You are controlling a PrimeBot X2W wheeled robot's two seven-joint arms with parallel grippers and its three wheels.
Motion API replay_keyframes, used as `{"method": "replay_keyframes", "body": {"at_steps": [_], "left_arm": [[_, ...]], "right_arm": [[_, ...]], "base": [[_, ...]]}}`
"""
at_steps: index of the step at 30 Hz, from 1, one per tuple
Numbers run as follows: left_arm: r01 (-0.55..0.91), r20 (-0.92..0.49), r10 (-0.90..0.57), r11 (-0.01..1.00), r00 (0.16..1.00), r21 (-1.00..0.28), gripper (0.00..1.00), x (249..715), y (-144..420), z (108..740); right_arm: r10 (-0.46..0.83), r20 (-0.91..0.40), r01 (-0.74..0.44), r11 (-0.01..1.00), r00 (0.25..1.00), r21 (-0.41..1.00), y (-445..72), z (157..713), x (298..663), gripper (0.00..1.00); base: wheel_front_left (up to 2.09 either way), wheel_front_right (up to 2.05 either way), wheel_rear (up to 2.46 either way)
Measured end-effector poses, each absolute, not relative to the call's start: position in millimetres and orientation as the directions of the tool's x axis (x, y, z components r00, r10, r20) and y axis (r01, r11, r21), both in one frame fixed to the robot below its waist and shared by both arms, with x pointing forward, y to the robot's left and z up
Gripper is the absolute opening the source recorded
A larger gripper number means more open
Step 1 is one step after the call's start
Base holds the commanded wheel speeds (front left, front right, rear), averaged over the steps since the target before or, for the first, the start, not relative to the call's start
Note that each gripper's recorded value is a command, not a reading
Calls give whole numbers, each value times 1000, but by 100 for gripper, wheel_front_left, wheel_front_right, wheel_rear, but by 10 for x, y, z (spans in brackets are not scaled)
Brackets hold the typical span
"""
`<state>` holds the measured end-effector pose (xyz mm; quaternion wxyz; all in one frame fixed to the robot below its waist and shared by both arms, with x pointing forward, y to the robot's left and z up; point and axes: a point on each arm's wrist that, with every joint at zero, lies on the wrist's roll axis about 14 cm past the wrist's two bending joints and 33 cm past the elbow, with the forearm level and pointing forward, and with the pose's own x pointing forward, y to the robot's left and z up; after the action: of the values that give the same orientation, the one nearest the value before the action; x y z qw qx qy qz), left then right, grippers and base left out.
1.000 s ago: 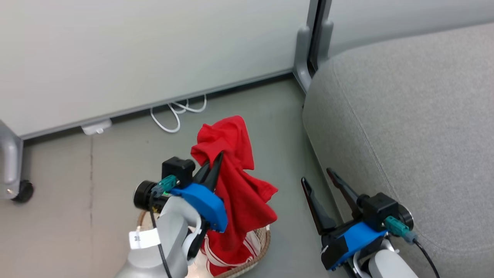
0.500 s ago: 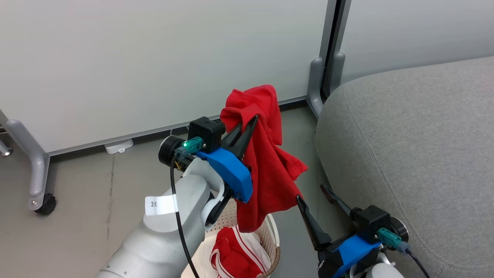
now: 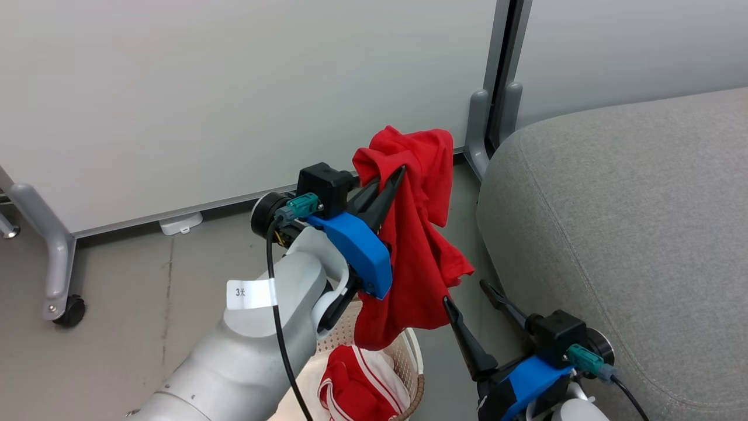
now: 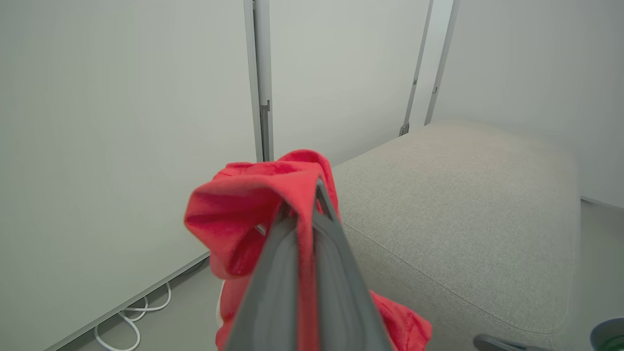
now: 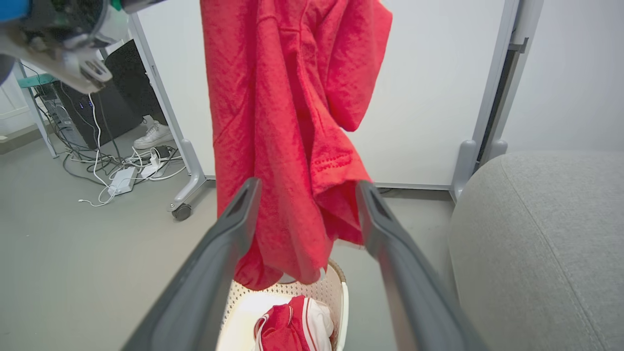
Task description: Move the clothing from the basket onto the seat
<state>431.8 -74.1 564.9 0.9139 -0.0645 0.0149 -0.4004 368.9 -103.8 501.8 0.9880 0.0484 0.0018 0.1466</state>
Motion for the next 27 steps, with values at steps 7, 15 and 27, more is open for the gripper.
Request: {"method": "replay_keyframes", "body": {"at_steps": [7, 15, 27], "left_arm": [[734, 10, -740, 665, 673, -137, 0, 4315, -757, 5588], [740, 9, -747, 656, 665, -149, 0, 4303, -776, 5575], [747, 7, -756, 646, 655, -155, 0, 4297, -783, 5556]], "right_arm": [[328, -12, -324, 939, 945, 116, -911, 5009, 3727, 100], [363, -54, -356, 928, 930, 105, -827, 5095, 3971, 100], [419, -124, -414, 908, 900, 66, -660, 5075, 4249, 100]], "base": [[0, 0, 0], [0, 0, 0], [0, 0, 0]]}}
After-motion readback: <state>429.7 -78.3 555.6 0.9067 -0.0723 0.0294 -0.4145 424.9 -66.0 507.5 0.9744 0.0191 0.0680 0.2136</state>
